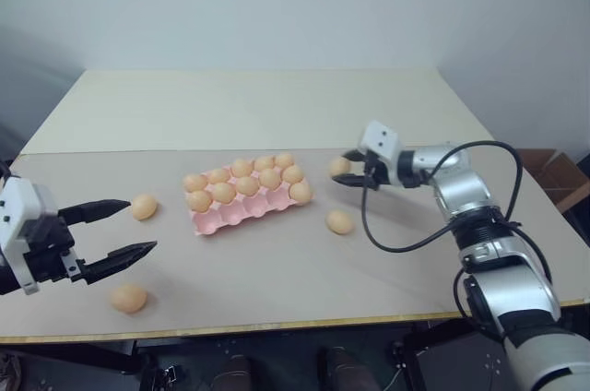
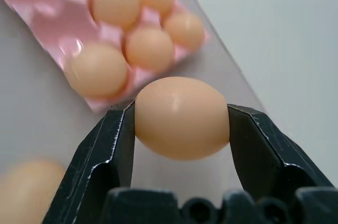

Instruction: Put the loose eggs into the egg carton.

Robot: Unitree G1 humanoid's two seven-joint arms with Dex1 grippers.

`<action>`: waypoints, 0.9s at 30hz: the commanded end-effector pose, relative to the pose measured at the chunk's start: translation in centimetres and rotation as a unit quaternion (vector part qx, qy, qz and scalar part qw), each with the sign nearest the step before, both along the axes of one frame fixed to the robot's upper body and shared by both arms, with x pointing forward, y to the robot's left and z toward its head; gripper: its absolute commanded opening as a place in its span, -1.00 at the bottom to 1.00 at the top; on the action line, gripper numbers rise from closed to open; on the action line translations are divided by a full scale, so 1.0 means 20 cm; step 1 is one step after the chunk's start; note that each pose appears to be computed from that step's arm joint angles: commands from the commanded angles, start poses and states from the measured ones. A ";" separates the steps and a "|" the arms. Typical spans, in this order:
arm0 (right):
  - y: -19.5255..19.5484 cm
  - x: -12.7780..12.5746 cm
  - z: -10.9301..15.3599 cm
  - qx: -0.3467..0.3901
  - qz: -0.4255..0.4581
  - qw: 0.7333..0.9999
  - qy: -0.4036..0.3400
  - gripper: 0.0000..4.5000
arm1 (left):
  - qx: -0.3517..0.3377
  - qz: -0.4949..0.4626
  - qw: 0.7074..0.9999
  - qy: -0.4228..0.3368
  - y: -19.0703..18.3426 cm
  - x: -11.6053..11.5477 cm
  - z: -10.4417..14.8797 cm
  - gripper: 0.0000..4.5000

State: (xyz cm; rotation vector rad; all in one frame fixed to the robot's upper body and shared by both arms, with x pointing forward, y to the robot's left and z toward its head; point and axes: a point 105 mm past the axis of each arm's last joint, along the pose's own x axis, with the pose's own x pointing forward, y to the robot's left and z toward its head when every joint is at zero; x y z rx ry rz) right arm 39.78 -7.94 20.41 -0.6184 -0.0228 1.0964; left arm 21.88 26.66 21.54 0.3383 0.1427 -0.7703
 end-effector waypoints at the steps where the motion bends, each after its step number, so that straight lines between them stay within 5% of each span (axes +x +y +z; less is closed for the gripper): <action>1: 0.17 -0.07 0.09 0.026 0.032 0.999 -0.019 0.14 | 0.015 -0.007 1.000 -0.011 -0.01 0.01 0.02 1.00; 11: 0.38 -0.07 -0.07 -0.018 0.025 0.999 -0.012 0.14 | 0.014 -0.007 1.000 -0.014 -0.01 0.00 0.02 1.00; 17: 0.38 -0.07 -0.02 -0.003 0.016 1.000 -0.024 0.99 | 0.014 -0.006 1.000 -0.014 -0.02 0.01 0.02 1.00; 27: -0.06 -0.29 0.21 0.039 0.043 0.997 -0.046 0.99 | 0.007 -0.016 1.000 -0.012 -0.03 0.04 0.01 1.00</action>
